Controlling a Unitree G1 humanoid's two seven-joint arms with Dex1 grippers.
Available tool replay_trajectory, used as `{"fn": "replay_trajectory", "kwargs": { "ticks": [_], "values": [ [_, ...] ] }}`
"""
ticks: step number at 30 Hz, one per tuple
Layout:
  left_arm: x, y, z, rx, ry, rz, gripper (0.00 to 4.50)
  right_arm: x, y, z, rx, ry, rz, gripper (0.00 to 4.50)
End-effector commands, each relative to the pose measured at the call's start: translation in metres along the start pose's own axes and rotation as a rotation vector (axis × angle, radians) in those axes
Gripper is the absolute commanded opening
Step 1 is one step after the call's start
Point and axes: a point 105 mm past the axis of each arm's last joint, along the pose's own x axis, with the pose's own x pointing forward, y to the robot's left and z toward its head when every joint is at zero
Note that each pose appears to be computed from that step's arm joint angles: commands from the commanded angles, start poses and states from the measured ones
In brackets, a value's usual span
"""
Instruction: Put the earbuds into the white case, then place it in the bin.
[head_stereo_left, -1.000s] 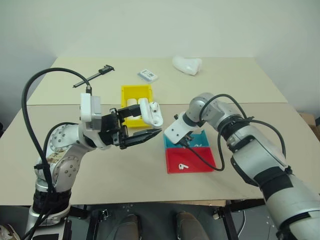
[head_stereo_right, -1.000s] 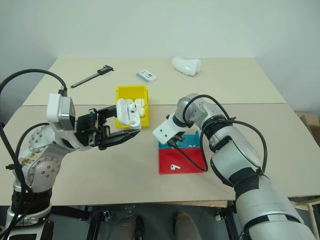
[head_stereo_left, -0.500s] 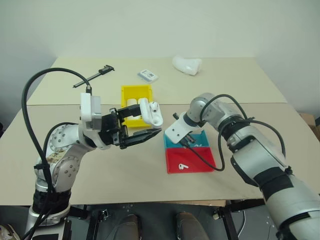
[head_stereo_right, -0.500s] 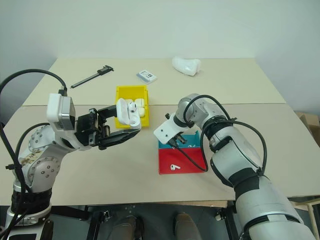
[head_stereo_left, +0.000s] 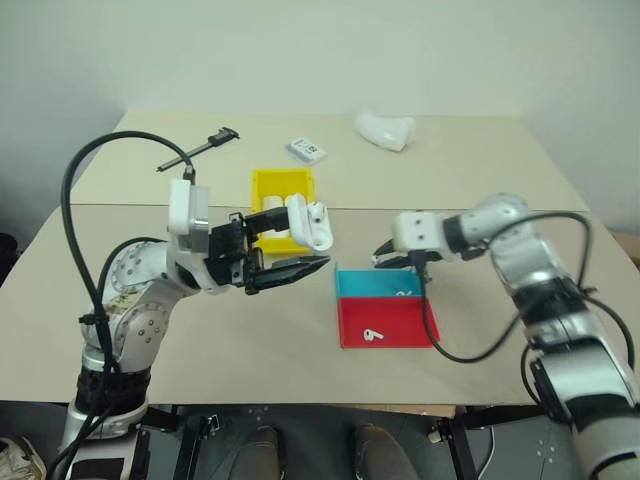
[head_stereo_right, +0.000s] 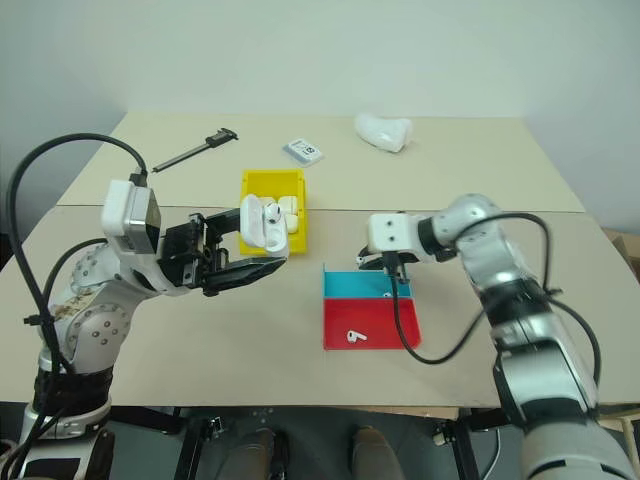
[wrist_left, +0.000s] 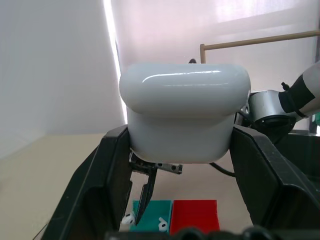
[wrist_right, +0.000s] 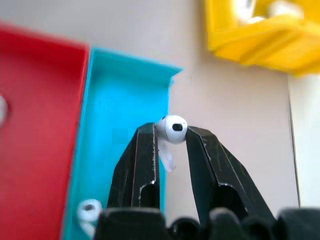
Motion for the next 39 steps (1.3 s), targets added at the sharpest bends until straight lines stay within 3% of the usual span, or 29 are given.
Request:
{"fn": "replay_trajectory", "kwargs": {
  "ticks": [1, 8, 12, 25, 39],
  "values": [
    [0.005, 0.002, 0.007, 0.03, -0.03, -0.041, 2.74, -0.034, -0.001, 0.056, 0.187, -0.31, -0.136, 0.6],
    [0.013, 0.002, 0.004, 0.007, -0.043, -0.081, 2.74, -0.056, 0.022, 0.101, 0.451, -0.666, -0.2, 0.6],
    [0.014, 0.002, 0.003, -0.003, -0.042, -0.095, 2.74, -0.057, 0.033, 0.122, 0.519, -0.783, -0.176, 0.6],
    [0.013, 0.001, 0.002, -0.015, -0.032, -0.124, 2.74, -0.034, 0.059, 0.152, 0.496, -0.797, -0.066, 0.6],
    [0.016, -0.001, 0.001, -0.011, -0.027, -0.135, 2.74, -0.021, 0.063, 0.144, 0.457, -0.701, -0.076, 0.6]
  ]
}}
